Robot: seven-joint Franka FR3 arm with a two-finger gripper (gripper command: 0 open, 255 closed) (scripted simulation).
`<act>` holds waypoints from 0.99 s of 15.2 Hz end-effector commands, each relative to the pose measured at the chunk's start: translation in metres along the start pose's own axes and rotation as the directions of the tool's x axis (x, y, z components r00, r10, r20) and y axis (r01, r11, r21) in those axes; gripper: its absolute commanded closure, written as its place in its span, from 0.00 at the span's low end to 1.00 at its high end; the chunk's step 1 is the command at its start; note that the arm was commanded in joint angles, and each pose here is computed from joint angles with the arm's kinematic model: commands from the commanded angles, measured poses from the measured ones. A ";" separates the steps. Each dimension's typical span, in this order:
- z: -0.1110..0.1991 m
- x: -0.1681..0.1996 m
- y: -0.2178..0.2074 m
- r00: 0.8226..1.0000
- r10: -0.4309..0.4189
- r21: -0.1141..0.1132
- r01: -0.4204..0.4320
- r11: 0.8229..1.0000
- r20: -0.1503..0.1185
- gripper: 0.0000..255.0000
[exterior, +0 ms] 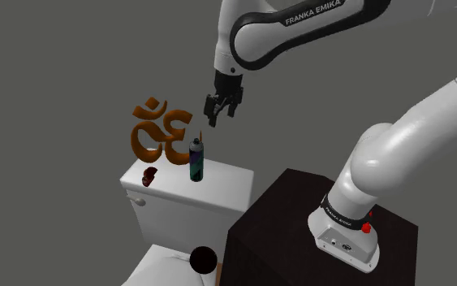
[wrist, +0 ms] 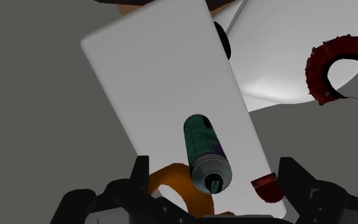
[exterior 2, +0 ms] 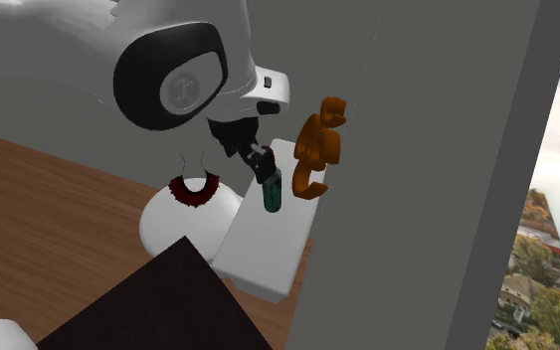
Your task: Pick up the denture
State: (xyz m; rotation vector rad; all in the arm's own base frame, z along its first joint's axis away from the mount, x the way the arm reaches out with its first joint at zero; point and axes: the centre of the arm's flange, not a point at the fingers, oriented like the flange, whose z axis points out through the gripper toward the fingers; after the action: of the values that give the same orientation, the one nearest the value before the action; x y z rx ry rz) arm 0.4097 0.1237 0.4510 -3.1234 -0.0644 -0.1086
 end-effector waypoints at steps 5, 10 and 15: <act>0.056 0.039 -0.039 1.000 0.021 -0.002 -0.021 1.000 -0.009 0.00; 0.103 0.072 -0.071 0.999 0.038 -0.004 -0.039 0.999 -0.016 0.00; 0.151 0.105 -0.103 0.998 0.056 -0.006 -0.056 0.998 -0.022 0.00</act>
State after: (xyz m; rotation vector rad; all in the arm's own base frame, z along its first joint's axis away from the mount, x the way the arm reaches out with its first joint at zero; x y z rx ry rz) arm 0.5213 0.2294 0.3447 -3.0826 0.0102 -0.2731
